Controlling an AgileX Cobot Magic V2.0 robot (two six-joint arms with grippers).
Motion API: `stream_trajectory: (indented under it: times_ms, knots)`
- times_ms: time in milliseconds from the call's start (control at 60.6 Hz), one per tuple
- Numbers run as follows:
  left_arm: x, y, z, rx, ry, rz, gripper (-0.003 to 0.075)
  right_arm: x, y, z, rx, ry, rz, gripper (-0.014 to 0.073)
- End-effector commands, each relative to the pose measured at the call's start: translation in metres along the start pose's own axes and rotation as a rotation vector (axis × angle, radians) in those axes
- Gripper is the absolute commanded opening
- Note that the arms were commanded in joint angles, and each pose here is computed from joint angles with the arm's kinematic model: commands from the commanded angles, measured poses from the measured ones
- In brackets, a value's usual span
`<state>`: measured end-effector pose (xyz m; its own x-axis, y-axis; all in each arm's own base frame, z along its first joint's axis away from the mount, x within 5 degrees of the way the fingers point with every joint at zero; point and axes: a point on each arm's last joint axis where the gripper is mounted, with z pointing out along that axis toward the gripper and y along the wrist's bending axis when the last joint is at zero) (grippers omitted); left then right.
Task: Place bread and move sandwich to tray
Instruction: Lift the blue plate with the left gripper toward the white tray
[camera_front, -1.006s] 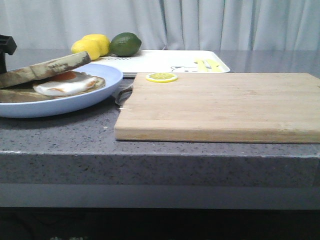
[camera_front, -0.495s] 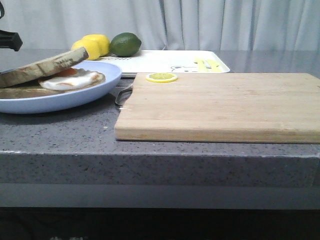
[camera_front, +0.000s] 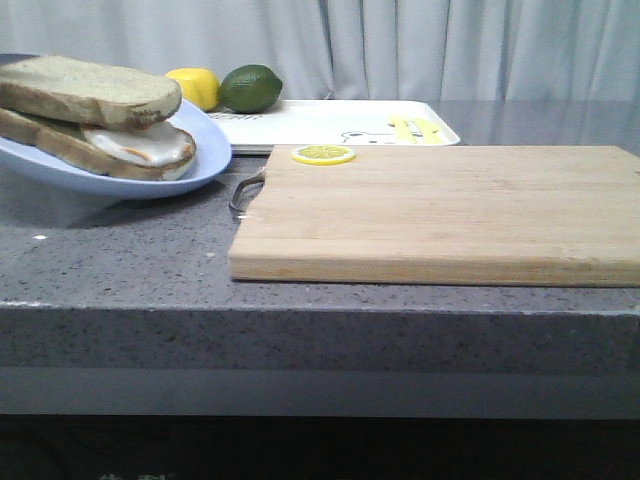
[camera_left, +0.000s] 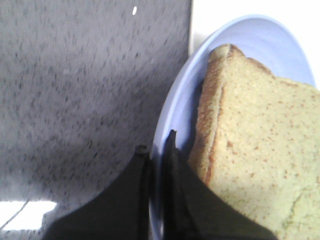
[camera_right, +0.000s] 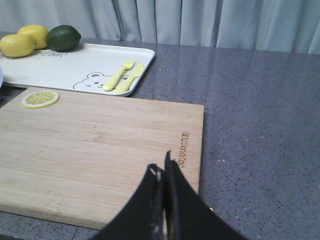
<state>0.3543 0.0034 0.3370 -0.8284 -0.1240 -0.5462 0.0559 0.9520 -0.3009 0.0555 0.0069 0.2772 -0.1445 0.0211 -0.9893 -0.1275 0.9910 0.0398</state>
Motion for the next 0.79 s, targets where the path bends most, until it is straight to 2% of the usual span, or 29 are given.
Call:
stream_trajectory:
  times_ms: [0,247,462,627,775]
  knots:
    - [-0.021,-0.025,-0.04,0.155,-0.182,-0.043,-0.0019,-0.016,0.001,-0.002,-0.002,-0.104,0.002,-0.0059]
    - [-0.055,-0.052,-0.03,0.316,-0.253,-0.037,-0.0018,-0.016,0.001,-0.002,-0.002,-0.104,0.002,-0.0059]
    - [-0.097,-0.079,0.014,0.44,-0.231,-0.029,-0.0018,-0.016,0.001,-0.002,-0.002,-0.104,0.002,-0.0059]
    - [-0.121,-0.086,0.055,0.496,-0.188,-0.053,-0.0019,-0.016,0.001,-0.002,-0.002,-0.104,0.002,-0.0059]
    - [-0.125,-0.085,0.095,0.547,-0.11,-0.084,-0.0018,-0.016,0.001,-0.002,-0.002,-0.104,0.002,-0.0059]
